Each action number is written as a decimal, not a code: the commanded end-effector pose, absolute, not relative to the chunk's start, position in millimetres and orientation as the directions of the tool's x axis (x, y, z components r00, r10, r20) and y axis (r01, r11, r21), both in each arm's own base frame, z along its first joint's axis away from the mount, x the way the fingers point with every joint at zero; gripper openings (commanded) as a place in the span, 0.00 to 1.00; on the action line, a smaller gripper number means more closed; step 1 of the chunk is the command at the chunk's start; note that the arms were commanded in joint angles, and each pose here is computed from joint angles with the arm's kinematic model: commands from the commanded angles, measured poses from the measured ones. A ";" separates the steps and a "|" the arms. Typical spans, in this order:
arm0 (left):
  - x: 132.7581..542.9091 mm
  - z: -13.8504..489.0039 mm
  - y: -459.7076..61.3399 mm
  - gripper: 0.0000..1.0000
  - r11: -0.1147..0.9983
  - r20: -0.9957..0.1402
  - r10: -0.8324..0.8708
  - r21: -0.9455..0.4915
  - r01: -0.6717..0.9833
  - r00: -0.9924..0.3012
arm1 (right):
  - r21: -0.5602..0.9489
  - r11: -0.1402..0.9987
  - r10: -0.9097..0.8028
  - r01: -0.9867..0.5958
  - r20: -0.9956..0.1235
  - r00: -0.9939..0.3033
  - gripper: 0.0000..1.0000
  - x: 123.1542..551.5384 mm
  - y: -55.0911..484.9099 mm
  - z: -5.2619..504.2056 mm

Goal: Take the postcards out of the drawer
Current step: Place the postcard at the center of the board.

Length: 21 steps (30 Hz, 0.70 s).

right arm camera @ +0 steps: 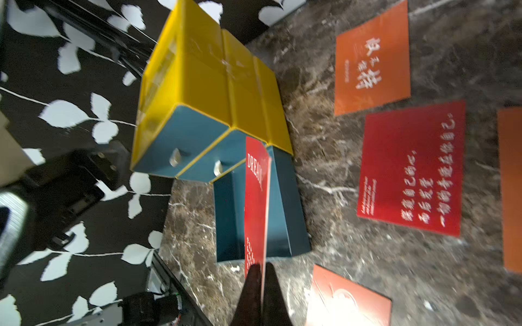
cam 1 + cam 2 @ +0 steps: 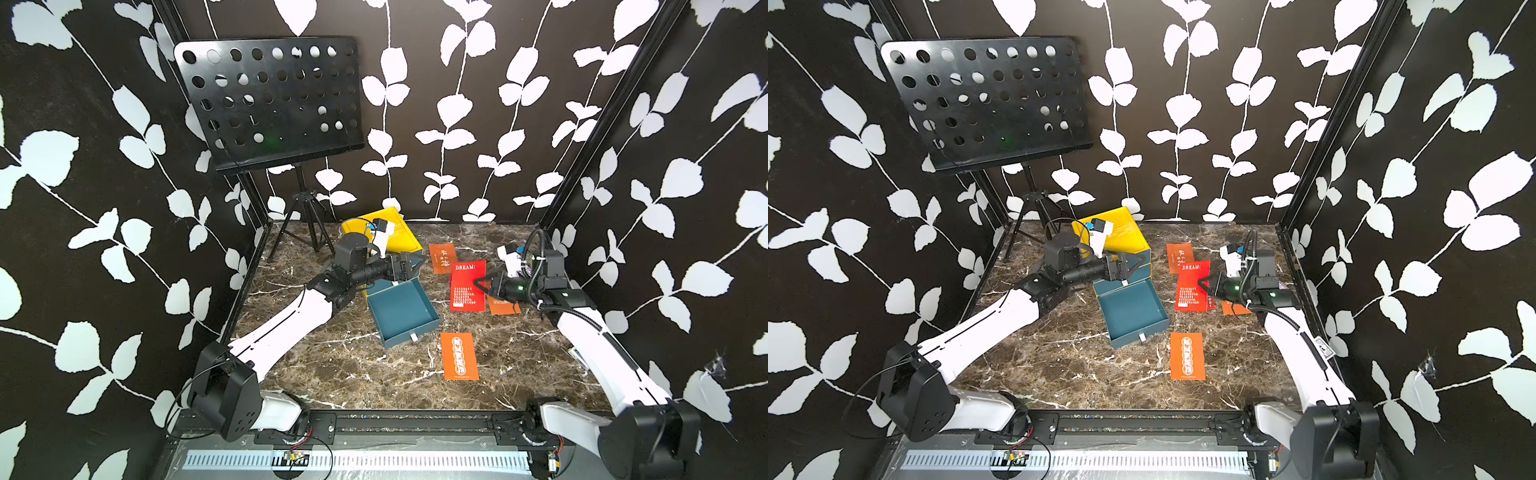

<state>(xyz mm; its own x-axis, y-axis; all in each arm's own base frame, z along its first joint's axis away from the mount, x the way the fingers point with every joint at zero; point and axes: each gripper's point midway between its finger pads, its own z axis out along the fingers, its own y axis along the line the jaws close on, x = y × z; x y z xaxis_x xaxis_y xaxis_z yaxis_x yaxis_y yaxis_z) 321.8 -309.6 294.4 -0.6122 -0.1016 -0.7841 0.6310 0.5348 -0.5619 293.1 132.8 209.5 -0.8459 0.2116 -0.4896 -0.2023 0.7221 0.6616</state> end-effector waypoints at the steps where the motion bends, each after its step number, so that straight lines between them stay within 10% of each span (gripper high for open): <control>1: 315.6 287.8 -303.8 0.99 0.558 -0.807 -0.050 -0.511 0.654 -0.588 | 0.575 0.808 0.115 -0.128 -0.368 -0.923 0.05 255.4 114.5 162.0; 21: 324.3 274.7 -308.7 0.99 0.526 -0.793 -0.036 -0.533 0.663 -0.609 | 0.252 0.967 0.048 0.022 -0.097 -0.994 0.10 230.6 57.1 83.7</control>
<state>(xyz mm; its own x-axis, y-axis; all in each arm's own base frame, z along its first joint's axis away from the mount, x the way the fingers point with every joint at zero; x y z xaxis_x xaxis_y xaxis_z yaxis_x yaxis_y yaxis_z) 324.0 -308.9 269.9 -0.6216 -0.0327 -0.7827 0.6428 0.5498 -0.5335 233.2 65.5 84.2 -0.9911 0.0675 -0.1152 0.0302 0.9537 0.2994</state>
